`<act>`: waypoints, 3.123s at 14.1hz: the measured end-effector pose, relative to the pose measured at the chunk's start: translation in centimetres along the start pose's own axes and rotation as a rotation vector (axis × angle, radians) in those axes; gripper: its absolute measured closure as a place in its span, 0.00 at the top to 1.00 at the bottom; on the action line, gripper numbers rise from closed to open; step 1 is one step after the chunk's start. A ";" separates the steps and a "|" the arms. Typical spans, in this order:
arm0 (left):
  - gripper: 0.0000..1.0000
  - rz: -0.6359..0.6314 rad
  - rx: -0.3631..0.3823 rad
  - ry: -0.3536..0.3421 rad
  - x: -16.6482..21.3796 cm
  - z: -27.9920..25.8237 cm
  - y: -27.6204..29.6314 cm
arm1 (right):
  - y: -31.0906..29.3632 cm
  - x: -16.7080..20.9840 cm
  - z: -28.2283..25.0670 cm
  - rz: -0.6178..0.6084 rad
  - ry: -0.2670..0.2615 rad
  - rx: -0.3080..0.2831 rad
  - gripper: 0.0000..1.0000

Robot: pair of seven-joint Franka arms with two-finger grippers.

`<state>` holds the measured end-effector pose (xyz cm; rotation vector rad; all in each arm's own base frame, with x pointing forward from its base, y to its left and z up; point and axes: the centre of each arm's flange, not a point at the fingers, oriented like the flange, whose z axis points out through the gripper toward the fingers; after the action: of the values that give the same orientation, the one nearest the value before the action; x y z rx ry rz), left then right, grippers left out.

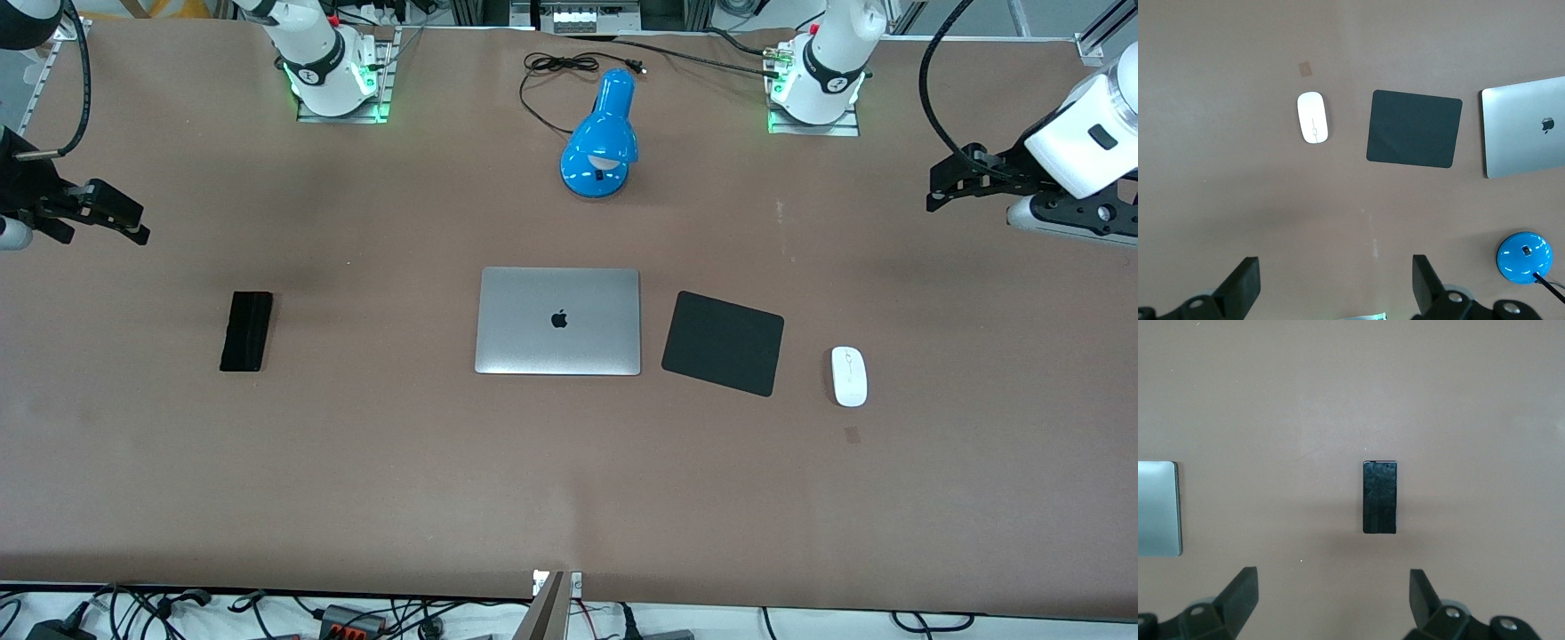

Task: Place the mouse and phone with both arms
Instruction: 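Reach the right gripper to the black phone while the left gripper reaches the mouse, then close the right gripper on the phone while the left gripper grasps the mouse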

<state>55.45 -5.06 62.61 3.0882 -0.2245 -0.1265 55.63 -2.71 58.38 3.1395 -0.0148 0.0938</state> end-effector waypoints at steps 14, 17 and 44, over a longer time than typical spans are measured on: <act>1.00 -0.021 0.042 -0.150 3.6 7.8 -1.4 | -0.1 2.2 8.2 -0.002 -0.146 0.000 1.00; 1.00 -0.024 0.086 -0.302 7.1 17.3 -2.4 | 0.1 3.6 13.1 -0.001 -0.187 -0.007 1.00; 1.00 -0.001 0.014 -0.253 14.6 45.0 -7.3 | 6.2 1.1 42.0 0.130 -0.274 0.018 1.00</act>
<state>67.12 -1.67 16.26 3.0793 -0.2327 -0.5185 59.20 -8.98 16.49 3.1382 -0.2188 -0.3383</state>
